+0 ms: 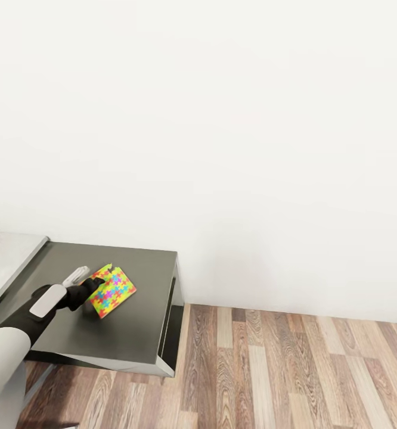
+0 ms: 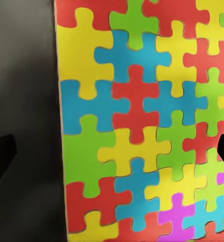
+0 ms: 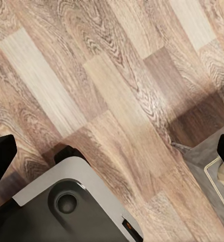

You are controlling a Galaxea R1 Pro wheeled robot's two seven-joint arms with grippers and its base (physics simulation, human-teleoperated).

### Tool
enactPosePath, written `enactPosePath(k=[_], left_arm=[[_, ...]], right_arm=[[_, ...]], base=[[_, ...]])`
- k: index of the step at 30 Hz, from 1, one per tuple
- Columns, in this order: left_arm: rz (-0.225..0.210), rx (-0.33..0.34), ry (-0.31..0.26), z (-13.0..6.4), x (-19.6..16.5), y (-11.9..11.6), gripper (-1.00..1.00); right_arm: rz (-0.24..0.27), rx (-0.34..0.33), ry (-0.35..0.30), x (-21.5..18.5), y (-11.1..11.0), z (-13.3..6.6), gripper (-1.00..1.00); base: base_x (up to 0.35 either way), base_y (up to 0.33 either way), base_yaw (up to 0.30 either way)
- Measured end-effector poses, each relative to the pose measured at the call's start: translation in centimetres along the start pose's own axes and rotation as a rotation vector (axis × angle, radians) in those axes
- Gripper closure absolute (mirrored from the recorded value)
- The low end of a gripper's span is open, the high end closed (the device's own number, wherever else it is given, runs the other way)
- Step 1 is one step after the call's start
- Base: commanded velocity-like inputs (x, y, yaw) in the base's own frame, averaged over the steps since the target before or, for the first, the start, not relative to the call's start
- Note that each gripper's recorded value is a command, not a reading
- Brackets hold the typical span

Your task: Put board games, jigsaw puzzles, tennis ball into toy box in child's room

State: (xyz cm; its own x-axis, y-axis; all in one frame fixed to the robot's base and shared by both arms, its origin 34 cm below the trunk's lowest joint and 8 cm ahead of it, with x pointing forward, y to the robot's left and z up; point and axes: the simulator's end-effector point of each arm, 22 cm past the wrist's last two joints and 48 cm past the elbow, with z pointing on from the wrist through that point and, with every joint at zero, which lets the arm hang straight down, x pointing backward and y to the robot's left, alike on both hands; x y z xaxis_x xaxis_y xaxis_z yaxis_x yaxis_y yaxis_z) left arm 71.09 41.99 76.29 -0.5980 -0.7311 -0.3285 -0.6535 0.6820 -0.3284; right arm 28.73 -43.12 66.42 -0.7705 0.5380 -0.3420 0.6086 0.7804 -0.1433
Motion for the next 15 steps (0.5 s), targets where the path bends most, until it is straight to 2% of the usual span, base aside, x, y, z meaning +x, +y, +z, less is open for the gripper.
enactPosePath(k=[15], left_arm=[[0.006, 0.013, -0.004, 0.18, -0.31, -0.30, -1.00]], right_arm=[[-0.003, 0.008, 0.012, 0.51, -0.29, 0.13, -1.00]], base=[[0.000, 0.000, 0.000]])
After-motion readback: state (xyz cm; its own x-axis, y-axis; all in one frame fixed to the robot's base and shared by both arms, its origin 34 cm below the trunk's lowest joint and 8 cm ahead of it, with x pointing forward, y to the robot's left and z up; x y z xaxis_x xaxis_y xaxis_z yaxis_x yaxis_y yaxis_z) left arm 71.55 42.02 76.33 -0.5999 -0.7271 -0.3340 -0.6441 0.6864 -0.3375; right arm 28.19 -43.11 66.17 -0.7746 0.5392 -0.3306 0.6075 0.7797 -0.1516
